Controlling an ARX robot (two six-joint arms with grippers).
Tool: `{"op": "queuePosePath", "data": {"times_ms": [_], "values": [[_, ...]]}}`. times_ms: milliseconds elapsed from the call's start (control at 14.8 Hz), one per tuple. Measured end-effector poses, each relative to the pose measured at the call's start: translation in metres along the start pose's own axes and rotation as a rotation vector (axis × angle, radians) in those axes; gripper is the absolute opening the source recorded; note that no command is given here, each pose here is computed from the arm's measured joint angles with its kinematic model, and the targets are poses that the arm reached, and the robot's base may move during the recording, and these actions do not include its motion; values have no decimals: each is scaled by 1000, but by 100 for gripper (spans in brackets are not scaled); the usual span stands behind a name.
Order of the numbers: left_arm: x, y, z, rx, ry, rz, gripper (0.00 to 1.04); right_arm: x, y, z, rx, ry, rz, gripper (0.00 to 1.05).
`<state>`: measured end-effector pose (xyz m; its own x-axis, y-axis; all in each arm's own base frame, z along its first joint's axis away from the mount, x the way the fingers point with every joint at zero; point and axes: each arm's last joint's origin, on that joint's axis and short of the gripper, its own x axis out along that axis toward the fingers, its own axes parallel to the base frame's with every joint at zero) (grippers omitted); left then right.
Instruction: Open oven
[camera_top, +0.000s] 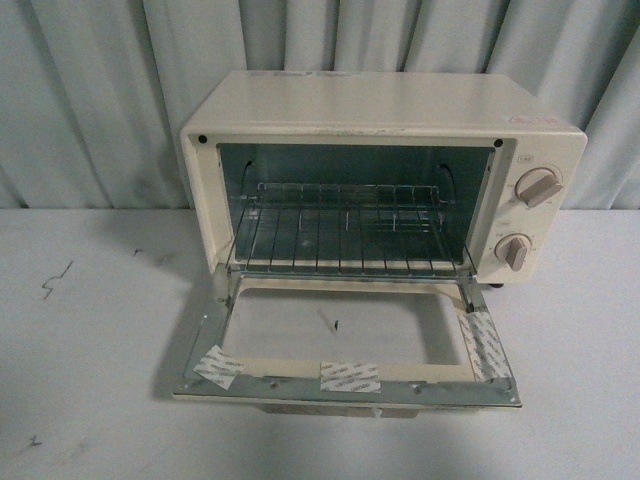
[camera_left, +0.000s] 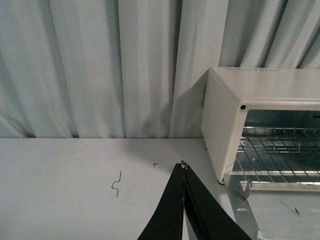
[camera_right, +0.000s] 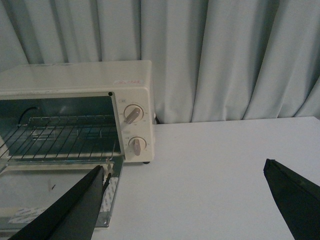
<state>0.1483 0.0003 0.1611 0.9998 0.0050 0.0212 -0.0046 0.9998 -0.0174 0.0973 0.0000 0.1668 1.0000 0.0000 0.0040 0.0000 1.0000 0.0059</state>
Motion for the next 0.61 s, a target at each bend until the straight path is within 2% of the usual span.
{"op": "queuePosePath", "data": {"times_ms": [606], "values": [[-29, 0, 8, 0, 13, -4, 2, 0, 0, 0, 0, 0, 0, 98]]}}
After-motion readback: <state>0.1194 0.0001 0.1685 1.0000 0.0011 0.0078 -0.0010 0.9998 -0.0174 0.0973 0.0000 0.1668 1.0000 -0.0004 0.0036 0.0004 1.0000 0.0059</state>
